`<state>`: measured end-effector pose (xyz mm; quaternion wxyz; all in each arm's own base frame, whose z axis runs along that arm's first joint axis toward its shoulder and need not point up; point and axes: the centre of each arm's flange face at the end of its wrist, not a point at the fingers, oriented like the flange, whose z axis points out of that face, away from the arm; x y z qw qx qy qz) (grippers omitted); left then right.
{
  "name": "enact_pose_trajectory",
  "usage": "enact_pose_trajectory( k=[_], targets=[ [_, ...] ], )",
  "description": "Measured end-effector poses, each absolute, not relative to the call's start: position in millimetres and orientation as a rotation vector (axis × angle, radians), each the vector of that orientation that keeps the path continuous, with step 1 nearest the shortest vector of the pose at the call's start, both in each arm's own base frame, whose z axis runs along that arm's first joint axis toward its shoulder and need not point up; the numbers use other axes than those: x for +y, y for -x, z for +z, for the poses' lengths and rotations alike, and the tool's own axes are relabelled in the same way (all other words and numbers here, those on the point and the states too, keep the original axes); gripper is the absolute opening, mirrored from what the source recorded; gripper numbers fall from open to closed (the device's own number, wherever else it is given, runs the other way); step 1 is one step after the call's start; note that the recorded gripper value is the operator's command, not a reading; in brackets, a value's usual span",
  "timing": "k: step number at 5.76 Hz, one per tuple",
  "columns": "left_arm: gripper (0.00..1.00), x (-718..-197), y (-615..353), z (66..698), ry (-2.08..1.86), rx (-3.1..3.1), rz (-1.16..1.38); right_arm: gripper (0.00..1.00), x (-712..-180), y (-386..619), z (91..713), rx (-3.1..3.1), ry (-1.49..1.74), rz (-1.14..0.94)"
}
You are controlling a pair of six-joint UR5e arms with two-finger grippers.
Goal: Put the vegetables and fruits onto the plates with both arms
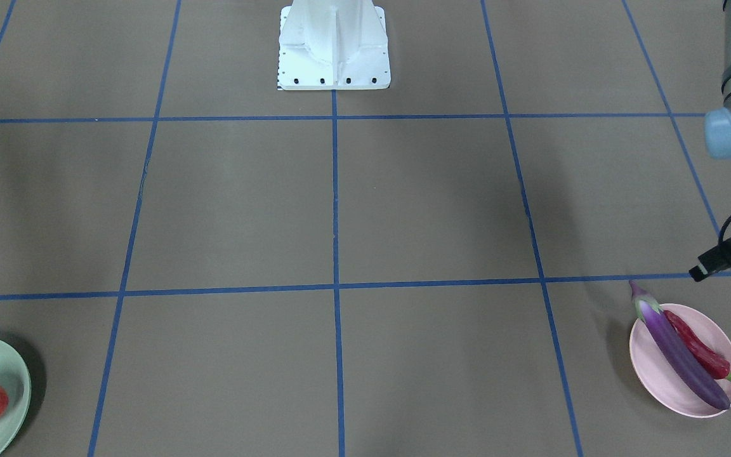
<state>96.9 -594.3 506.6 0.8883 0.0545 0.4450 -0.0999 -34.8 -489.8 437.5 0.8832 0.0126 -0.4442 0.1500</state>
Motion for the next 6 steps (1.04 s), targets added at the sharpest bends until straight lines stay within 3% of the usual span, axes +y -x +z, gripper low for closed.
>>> enact_pose_trajectory(
  k=[4, 6],
  targets=[
    [1.0, -381.8, 6.4, 546.1, -0.208, 0.87, -0.07, 1.0, -438.8, -12.6, 495.2, -0.879, -0.057, 0.225],
    [1.0, -346.0, 22.2, 541.0, -0.166, 0.94, -0.067, 1.0, -431.2, -17.0, 512.4, -0.857, -0.054, 0.157]
  ],
)
